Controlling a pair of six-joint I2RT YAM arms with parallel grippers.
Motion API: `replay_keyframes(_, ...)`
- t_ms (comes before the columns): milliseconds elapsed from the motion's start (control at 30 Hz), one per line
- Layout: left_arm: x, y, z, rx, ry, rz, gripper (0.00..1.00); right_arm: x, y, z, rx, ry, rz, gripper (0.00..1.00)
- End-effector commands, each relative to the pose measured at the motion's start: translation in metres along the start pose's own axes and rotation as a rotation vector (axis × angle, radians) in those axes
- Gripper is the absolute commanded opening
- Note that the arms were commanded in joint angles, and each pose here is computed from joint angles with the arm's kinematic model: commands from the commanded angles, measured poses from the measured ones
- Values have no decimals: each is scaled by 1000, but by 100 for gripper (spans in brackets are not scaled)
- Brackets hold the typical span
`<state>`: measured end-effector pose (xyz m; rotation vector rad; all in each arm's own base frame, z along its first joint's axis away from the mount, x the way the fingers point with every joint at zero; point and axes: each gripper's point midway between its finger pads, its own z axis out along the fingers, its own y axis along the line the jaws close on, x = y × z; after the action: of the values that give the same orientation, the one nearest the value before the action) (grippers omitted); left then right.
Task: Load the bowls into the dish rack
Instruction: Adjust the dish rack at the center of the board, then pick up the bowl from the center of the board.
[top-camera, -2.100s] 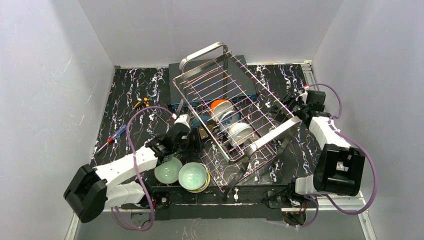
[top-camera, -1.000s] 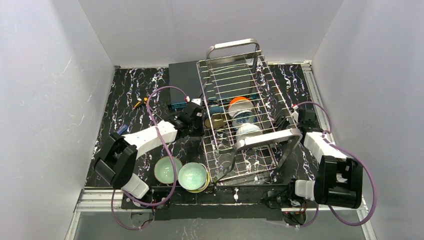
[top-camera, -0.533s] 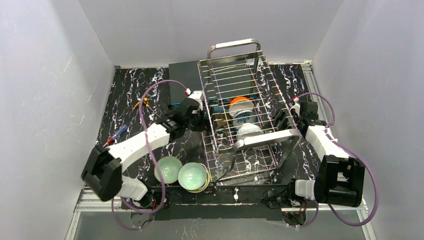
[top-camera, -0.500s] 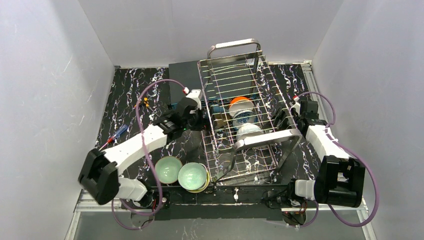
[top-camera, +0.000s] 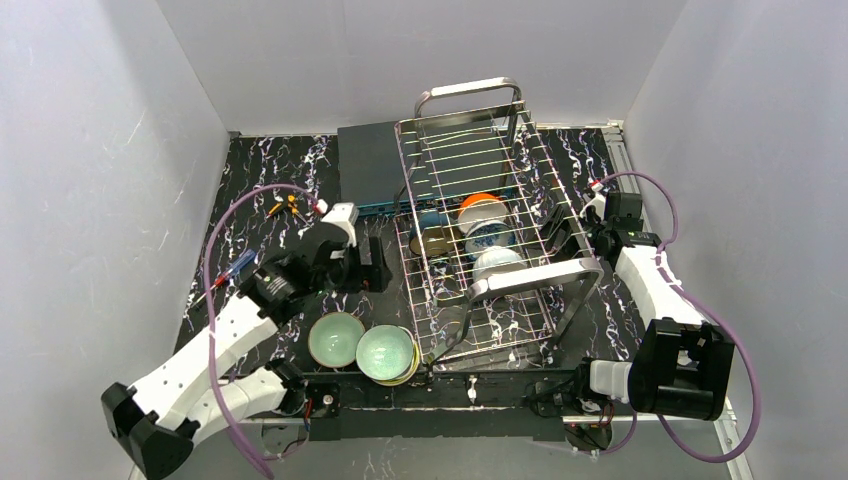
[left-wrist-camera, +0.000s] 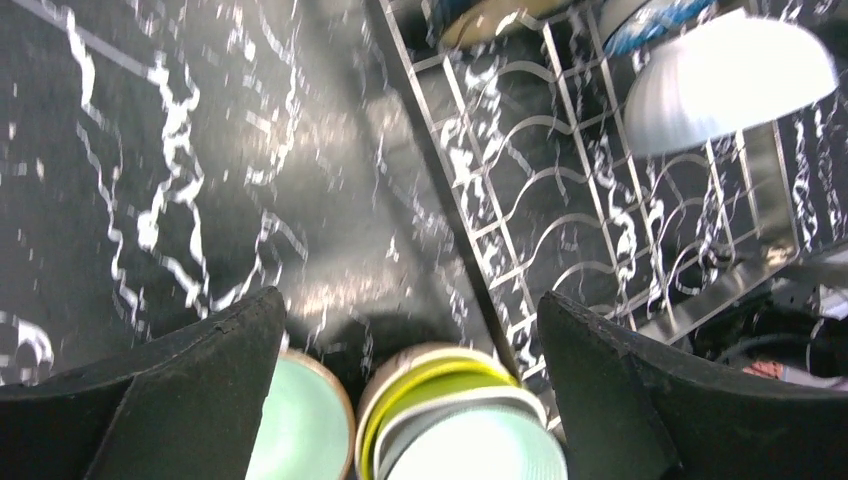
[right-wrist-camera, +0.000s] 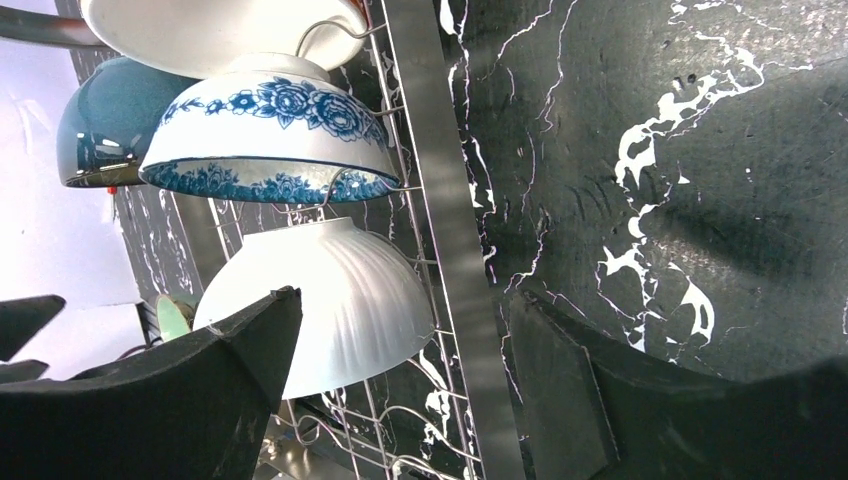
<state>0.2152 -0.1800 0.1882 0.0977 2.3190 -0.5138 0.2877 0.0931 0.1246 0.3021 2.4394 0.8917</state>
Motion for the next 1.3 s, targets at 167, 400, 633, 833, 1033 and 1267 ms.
replay_keyframes(167, 89, 35, -56, -68, 285, -118, 88, -8, 19, -5, -73, -16, -17, 84)
replay_keyframes(400, 127, 26, -59, -1, 435, -192, 70, -10, 23, -4, -97, -22, -7, 84)
replay_keyframes(633, 112, 49, -55, -165, 338, -230, 79, -12, 24, -4, -102, -24, -11, 85)
replay_keyframes(833, 87, 56, -51, -219, 229, -236, 82, -12, 24, -3, -103, -18, -16, 87)
replay_keyframes(1033, 87, 70, -42, -311, 240, -270, 83, -10, 24, -3, -108, -10, -20, 88)
replay_keyframes(1267, 94, 102, -48, -469, 234, -349, 82, -7, 22, -2, -105, 1, -19, 89)
